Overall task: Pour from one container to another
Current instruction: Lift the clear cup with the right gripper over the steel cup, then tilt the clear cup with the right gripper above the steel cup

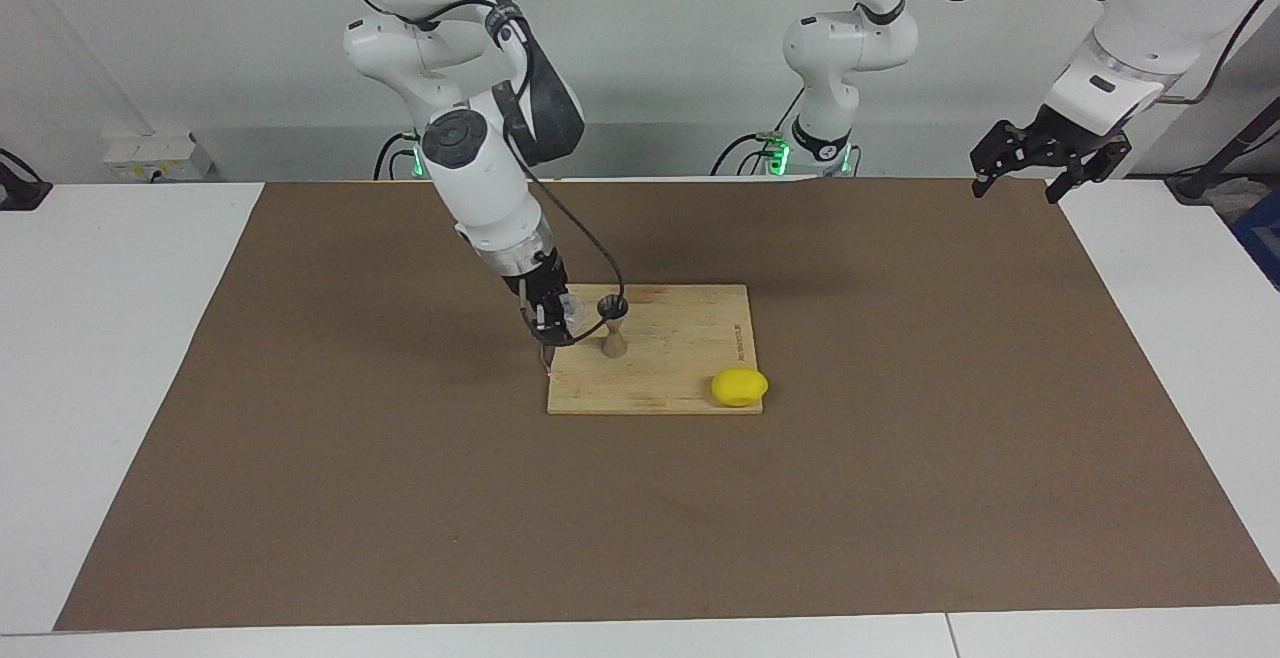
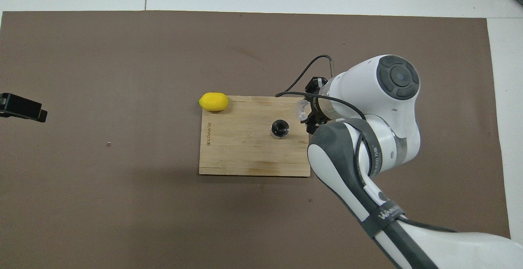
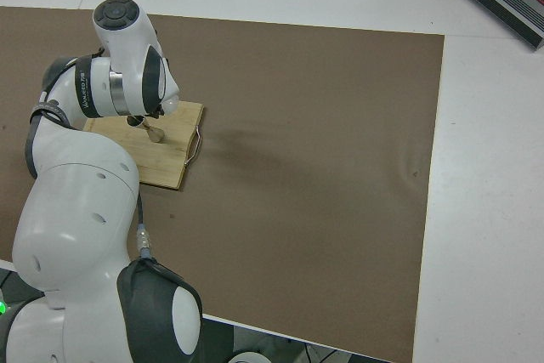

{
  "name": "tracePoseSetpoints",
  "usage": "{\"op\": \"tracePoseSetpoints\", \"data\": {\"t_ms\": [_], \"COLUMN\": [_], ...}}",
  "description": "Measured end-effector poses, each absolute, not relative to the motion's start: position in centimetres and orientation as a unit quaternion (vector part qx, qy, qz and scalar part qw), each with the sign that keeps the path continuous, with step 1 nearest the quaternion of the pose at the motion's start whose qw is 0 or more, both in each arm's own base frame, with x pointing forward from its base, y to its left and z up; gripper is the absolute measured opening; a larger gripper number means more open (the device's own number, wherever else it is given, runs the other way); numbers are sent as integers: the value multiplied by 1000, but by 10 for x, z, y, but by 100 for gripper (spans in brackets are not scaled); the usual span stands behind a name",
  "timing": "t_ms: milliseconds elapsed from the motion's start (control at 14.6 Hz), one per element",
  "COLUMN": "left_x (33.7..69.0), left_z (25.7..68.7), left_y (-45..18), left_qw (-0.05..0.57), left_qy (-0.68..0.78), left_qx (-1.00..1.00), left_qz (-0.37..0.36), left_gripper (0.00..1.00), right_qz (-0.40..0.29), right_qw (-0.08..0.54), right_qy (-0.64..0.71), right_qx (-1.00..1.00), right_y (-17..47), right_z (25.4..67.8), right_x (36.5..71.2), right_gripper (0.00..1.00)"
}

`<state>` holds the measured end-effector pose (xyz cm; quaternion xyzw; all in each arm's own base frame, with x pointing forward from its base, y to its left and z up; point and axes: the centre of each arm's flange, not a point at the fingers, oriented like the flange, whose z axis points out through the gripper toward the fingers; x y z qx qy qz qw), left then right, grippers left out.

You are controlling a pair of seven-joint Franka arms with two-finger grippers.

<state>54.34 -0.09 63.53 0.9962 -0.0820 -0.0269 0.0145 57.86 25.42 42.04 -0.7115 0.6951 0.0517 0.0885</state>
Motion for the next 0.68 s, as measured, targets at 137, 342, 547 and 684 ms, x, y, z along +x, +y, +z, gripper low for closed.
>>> {"op": "tracePoseSetpoints", "data": {"t_ms": [137,342,547,684], "left_x": [543,543,543,543], "left_z": [635,635,635,635], "left_y": [-1,-1,-1,-1], "left_qw": [15,15,15,15], "left_qy": [-82,-82,-82,-82], "left_qx": [996,996,996,996], "left_qz": [-27,-27,-27,-27], "left_gripper": [100,100,100,100], "right_qz": [33,-8,-34,-49], "right_qw": [70,45,26,14], "right_qy": [680,657,635,626], "right_qx": [-730,-753,-771,-778], "right_y": [273,295,310,310], "right_z": [420,425,423,423], "right_x": [571,561,551,550], "right_gripper": [51,51,51,51]}}
